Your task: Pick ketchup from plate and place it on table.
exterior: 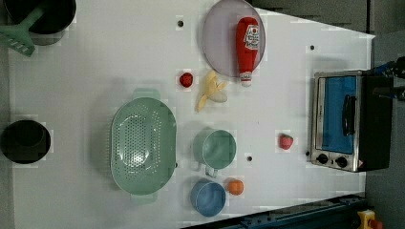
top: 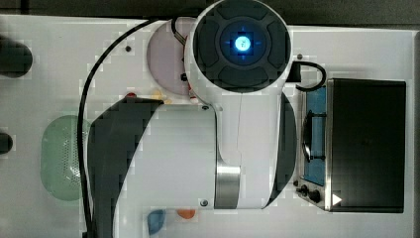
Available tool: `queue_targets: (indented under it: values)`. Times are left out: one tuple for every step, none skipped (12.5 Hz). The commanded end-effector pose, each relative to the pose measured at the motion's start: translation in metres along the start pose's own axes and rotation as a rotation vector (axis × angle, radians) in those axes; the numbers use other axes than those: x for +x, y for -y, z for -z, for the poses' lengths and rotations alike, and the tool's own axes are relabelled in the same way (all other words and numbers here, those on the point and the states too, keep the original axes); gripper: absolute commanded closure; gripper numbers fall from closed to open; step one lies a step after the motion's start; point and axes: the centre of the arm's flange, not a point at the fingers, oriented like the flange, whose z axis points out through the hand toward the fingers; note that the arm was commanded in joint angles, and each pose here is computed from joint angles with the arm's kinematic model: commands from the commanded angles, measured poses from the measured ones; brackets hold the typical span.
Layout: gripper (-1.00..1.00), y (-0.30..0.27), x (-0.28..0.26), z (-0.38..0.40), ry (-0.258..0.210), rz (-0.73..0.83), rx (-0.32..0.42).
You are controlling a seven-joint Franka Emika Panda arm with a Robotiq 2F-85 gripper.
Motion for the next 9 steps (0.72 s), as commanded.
queue_targets:
  values:
    - [-0.6,-0.055,-0.03,0.039,0.047,-0.083,-0.046]
    - [-0.82,-0.053,-0.029,0.034,0.053,-0.08,-0.051]
    - [-0.99,-0.05,-0.027,0.027,0.061,-0.076,-0.057]
    - [-1.0,-0.044,-0.023,0.017,0.071,-0.069,-0.064]
    - [-1.0,-0.037,-0.019,0.004,0.08,-0.051,-0.069]
    - [-1.0,-0.029,-0.014,-0.011,0.091,-0.022,-0.075]
    - [-1.0,-0.02,-0.009,-0.028,0.102,0.008,-0.078]
    - [-1.0,-0.011,-0.004,-0.046,0.111,0.038,-0.08]
    - [-1.0,-0.002,0.002,-0.064,0.117,0.068,-0.079]
